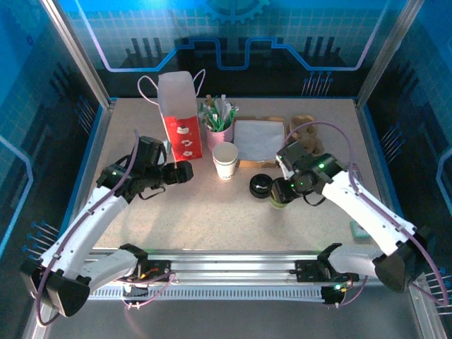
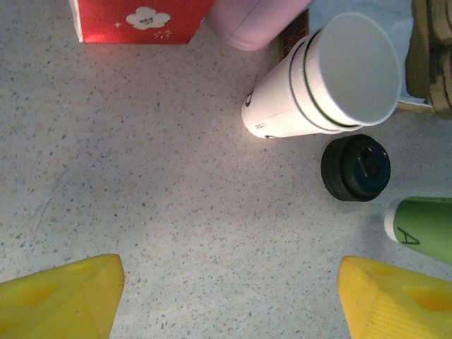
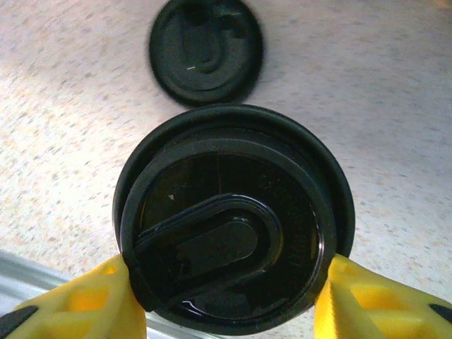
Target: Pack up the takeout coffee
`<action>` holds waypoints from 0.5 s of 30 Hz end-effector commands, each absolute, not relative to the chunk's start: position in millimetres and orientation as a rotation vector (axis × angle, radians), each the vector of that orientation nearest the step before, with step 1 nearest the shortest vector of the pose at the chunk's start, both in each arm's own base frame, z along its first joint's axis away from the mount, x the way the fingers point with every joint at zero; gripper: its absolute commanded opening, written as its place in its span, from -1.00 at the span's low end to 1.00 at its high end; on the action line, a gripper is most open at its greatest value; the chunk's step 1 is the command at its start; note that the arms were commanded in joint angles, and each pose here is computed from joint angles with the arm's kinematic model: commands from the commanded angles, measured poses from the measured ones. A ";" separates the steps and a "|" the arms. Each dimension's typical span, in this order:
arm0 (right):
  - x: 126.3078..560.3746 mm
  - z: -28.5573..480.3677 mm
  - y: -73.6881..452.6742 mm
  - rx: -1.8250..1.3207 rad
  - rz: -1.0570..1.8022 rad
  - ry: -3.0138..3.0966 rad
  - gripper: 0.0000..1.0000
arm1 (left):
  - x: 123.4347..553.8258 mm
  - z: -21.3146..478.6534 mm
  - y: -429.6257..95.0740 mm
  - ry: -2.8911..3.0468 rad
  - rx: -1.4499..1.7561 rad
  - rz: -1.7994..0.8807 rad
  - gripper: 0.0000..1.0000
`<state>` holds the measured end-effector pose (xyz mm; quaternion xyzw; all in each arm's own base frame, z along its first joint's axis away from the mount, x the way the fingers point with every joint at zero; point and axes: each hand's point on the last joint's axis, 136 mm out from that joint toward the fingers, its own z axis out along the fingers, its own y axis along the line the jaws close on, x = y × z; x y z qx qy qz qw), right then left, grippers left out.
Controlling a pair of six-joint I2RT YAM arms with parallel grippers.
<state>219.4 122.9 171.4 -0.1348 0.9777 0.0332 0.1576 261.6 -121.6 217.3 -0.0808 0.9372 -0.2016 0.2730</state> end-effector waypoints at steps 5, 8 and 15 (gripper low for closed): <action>238.1 173.4 71.5 -0.102 0.028 2.800 -0.27 | 272.2 229.3 -130.7 2.517 -0.126 -0.574 0.61; 249.0 175.8 56.7 0.000 0.017 2.786 -0.29 | 273.2 225.4 -130.6 2.522 -0.130 -0.593 0.61; 274.3 167.0 39.1 0.129 0.000 2.796 -0.29 | 271.3 219.5 -130.6 2.527 -0.143 -0.645 0.60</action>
